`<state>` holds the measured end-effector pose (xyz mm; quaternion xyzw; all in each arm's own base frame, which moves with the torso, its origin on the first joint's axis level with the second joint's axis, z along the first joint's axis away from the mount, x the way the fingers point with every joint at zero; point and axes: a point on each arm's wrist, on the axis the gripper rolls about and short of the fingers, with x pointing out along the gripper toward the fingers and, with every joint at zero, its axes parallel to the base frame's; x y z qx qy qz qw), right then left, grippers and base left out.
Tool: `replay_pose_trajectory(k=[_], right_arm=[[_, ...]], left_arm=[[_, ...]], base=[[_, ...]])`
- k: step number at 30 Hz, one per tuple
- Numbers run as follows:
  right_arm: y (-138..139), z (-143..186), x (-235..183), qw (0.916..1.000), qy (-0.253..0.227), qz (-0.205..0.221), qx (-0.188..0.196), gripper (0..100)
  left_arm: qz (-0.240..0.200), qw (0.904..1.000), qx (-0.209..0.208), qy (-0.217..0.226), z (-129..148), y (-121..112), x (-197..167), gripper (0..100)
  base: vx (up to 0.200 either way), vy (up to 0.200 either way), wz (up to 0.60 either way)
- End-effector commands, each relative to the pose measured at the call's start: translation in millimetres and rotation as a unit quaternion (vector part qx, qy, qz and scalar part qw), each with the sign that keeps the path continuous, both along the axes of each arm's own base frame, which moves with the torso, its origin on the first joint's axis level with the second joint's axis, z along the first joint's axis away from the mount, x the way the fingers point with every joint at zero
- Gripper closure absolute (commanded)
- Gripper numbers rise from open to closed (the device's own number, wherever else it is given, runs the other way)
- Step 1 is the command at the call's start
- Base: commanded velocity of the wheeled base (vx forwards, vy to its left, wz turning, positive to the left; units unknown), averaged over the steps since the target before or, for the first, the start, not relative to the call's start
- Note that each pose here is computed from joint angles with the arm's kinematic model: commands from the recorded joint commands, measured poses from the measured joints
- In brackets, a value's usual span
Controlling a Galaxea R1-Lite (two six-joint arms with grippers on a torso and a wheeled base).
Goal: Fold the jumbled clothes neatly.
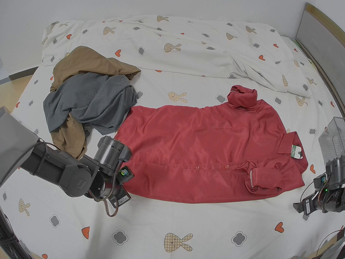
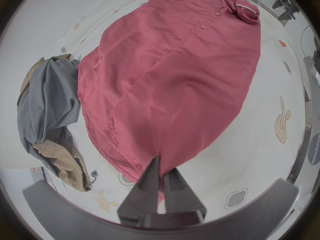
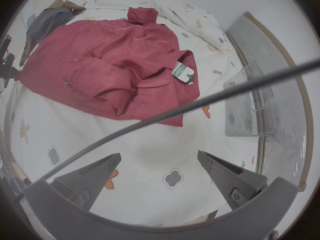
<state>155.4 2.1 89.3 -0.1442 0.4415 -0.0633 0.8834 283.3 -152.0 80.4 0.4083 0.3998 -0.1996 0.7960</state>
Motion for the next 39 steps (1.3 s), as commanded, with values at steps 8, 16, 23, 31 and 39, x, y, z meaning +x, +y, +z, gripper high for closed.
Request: replay_pose_trajectory(k=[8, 16, 23, 31, 39], right_arm=[[-2, -38, 51, 0.9991, 0.011, -0.015, -0.039, 0], [-3, -36, 62, 0.9989, -0.029, -0.022, -0.031, 0], [-21, -24, 61, 0.9913, -0.066, -0.022, 0.112, 0], [-51, -38, 61, 0.9603, -0.052, -0.077, 0.263, 0], [-79, -60, 60, 0.9388, -0.026, -0.119, 0.322, 0]], left_arm=[[0.001, 0.9998, -0.012, -0.016, 13, 3, -6, 100], [0.003, 0.9997, -0.015, -0.021, 17, 5, -10, 100], [0.004, 0.9997, -0.013, -0.018, 16, 6, -12, 100], [0.004, 0.9995, -0.017, -0.026, 15, 7, -12, 100], [0.005, 0.9997, -0.014, -0.020, 12, 9, -13, 100]], base=[[0.000, 0.000, 0.00], [0.000, 0.000, 0.00], [0.000, 0.000, 0.00], [0.000, 0.000, 0.00], [0.000, 0.000, 0.00]])
